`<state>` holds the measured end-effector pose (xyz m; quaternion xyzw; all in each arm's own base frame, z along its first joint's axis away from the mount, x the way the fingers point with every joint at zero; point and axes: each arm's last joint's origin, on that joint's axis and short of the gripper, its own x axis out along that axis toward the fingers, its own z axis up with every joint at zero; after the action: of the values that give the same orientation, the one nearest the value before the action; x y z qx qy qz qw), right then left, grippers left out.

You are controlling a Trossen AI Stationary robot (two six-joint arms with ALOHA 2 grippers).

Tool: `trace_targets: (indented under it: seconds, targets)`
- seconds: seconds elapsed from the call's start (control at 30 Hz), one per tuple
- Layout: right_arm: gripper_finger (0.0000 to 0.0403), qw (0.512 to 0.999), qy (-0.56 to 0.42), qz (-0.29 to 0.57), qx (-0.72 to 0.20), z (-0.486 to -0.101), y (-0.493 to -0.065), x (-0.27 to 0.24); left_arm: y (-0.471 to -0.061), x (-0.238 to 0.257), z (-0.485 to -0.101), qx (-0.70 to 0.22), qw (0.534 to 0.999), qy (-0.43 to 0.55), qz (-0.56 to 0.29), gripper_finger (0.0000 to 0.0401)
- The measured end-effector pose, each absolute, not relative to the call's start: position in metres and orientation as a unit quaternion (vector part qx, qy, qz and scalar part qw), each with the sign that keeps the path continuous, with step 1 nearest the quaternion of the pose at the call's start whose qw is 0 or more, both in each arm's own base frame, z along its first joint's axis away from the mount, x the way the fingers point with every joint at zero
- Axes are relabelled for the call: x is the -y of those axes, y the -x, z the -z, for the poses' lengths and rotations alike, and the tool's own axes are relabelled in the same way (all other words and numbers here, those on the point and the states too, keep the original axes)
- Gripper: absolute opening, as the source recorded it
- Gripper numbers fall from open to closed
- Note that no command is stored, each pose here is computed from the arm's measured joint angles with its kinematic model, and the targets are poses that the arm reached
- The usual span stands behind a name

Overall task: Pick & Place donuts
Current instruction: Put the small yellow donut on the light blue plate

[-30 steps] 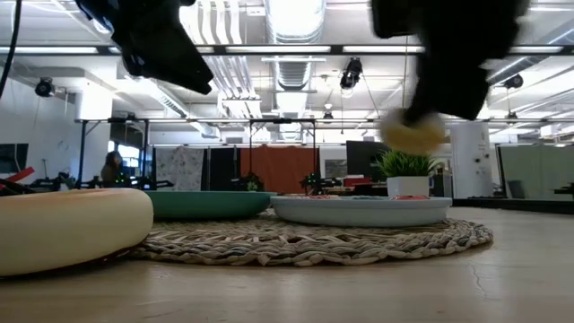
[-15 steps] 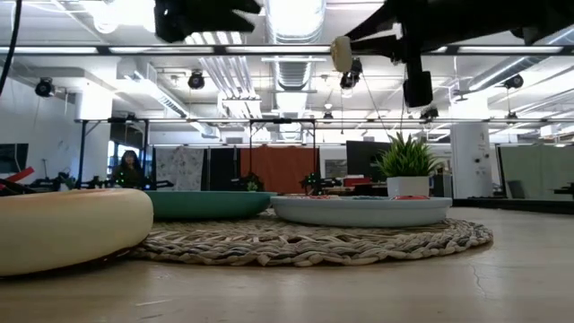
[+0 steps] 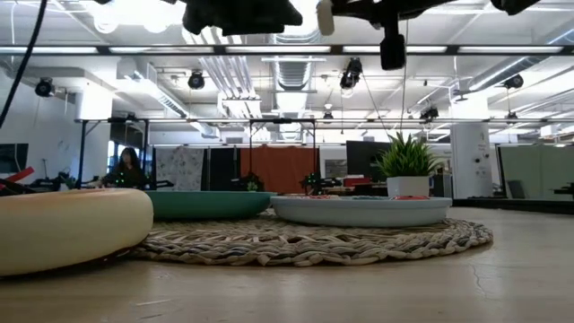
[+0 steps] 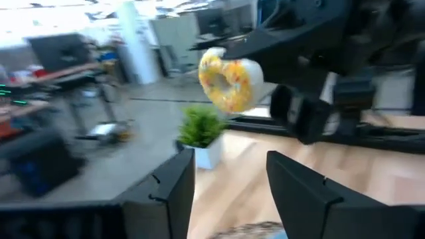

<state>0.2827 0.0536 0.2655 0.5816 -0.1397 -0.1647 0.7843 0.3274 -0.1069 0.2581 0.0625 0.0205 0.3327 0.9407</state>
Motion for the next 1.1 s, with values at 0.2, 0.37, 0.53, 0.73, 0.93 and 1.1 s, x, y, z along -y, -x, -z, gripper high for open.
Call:
trace_targets:
  seconds: [0.2,0.37,0.53,0.73,0.93,1.1]
  targets:
    - [0.0013,0.770,-0.601,0.167,0.135,-0.258,-0.285,-0.054,-0.353,0.110,-0.273,-0.012,0.937,-0.079,-0.339,0.0167]
    - [0.0013,0.769,-0.603,0.167,0.135,-0.257,-0.284,-0.054,-0.361,0.106,-0.277,-0.010,0.933,-0.080,-0.351,0.0168]
    - [0.0013,0.767,-0.609,0.156,0.129,-0.257,-0.284,-0.055,-0.363,0.099,-0.275,-0.011,0.936,-0.079,-0.343,0.0168]
    - [0.0013,0.761,-0.616,0.155,0.130,-0.257,-0.284,-0.054,-0.367,0.092,-0.272,-0.019,0.946,-0.075,-0.316,0.0168]
    - [0.0013,0.761,-0.617,0.151,0.130,-0.258,-0.284,-0.054,-0.368,0.081,-0.270,-0.027,0.938,-0.074,-0.338,0.0167]
    - [0.0015,0.762,-0.617,0.151,0.130,-0.258,-0.284,-0.054,-0.369,0.079,-0.269,-0.029,0.936,-0.075,-0.343,0.0146]
